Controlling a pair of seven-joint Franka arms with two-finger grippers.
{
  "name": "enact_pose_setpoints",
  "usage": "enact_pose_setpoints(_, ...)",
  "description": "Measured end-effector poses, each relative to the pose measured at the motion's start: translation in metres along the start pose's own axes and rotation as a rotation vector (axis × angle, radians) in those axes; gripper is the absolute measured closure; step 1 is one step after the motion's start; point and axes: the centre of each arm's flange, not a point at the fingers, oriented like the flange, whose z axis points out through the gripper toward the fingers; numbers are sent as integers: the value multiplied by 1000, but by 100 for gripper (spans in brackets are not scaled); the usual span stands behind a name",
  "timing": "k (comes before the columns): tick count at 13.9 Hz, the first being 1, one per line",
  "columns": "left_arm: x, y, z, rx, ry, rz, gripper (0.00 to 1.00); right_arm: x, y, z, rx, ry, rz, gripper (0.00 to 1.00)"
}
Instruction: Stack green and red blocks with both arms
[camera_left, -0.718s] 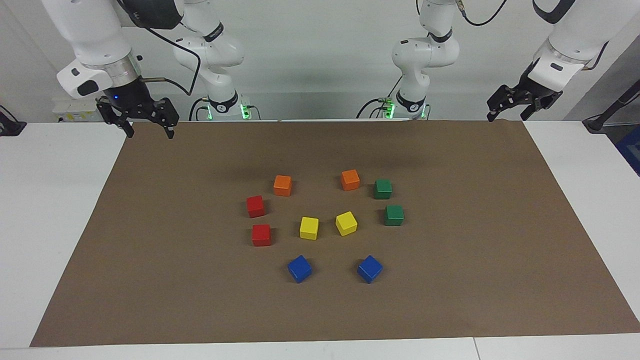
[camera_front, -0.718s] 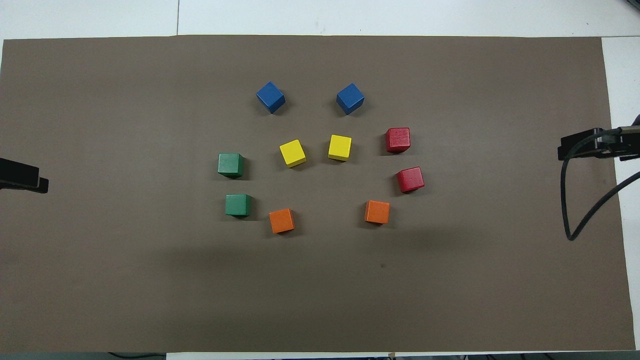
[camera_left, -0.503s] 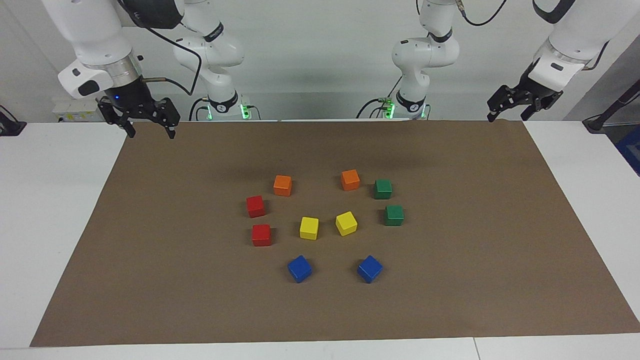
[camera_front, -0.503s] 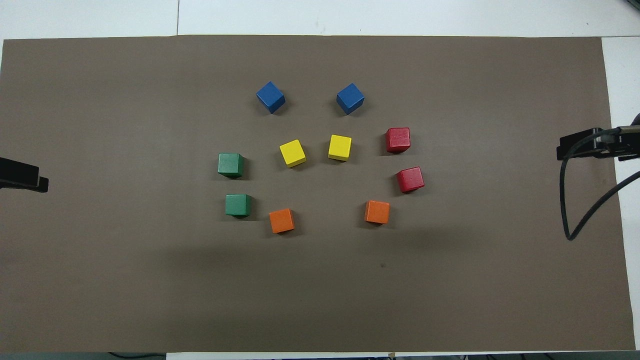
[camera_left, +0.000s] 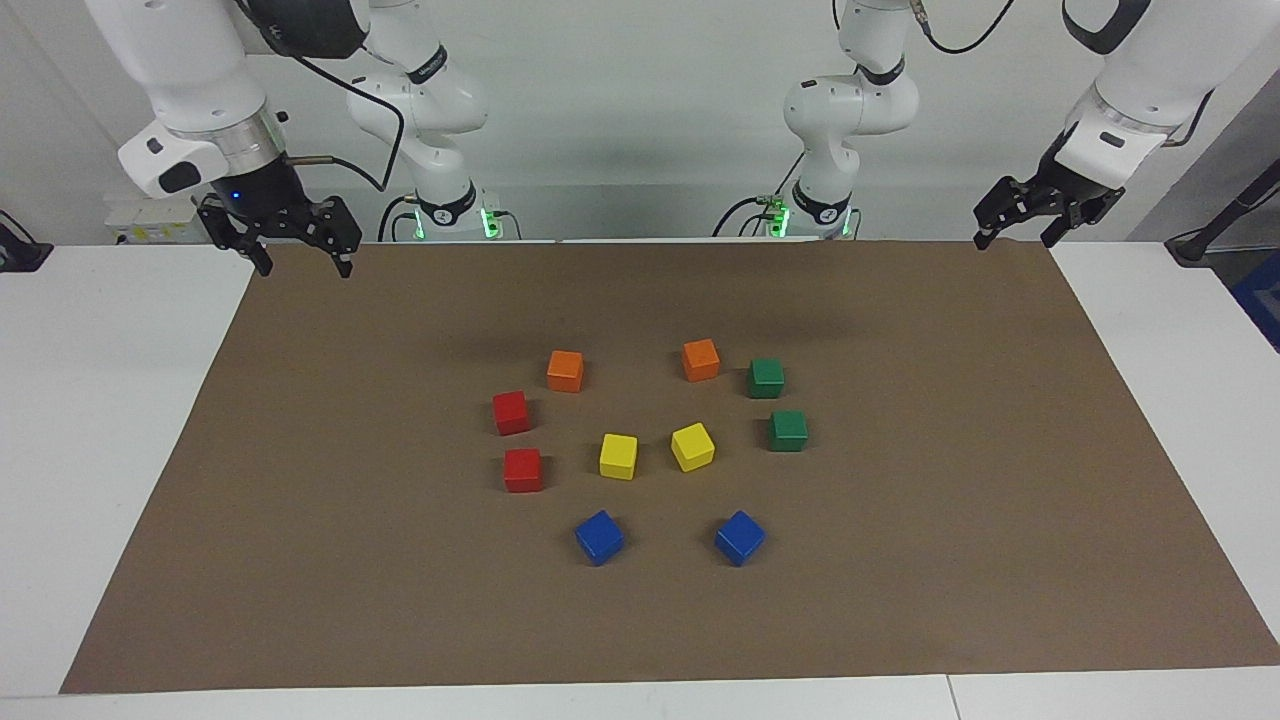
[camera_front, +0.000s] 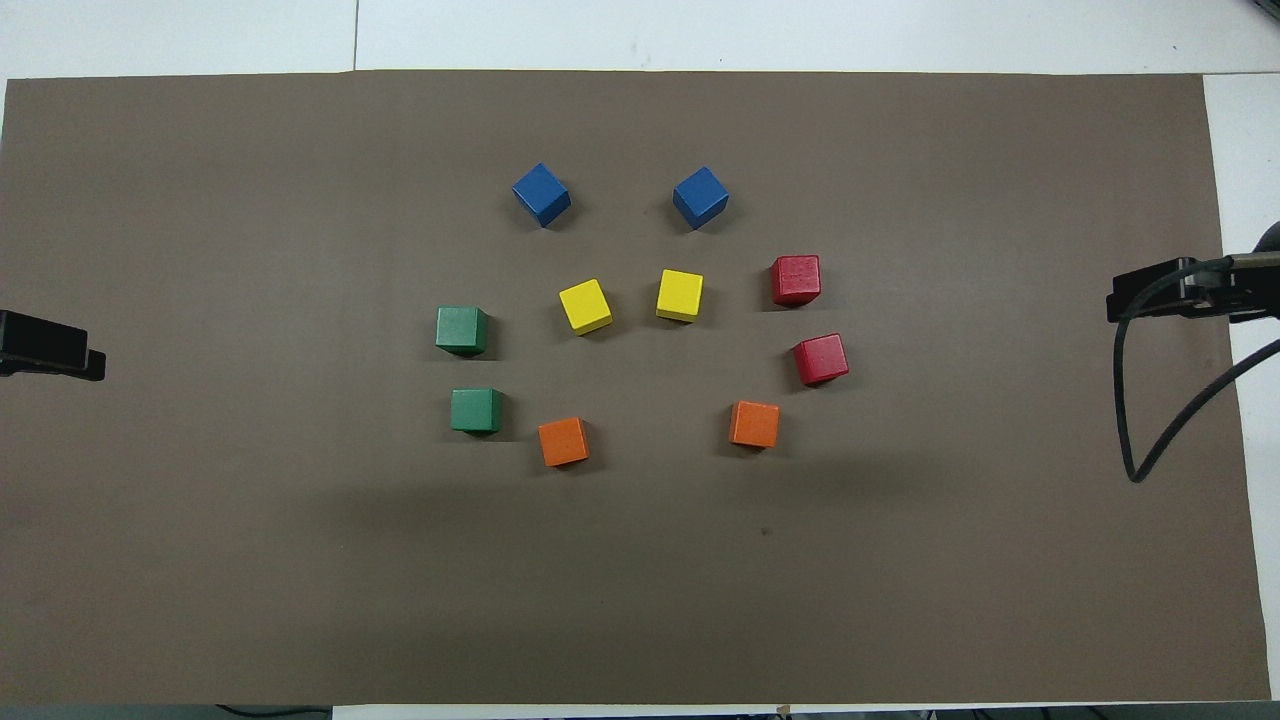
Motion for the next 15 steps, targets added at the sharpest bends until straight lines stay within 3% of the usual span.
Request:
enact_pose_setpoints(3,6,23,20,-32,51,32,0,-3,-56,15,6,-13,6,0)
enact_pose_setpoints(7,10,105,93,-69,84,55,0,-1,-116,72,11,-11,1,0)
enact_pose_setpoints(11,18,193,190,-51,52,101,0,15,-148,152,20,-11,-3,0)
enact_pose_setpoints(15,24,224,247,-33,20,142,0,25,-160,216,25,4,-12,0)
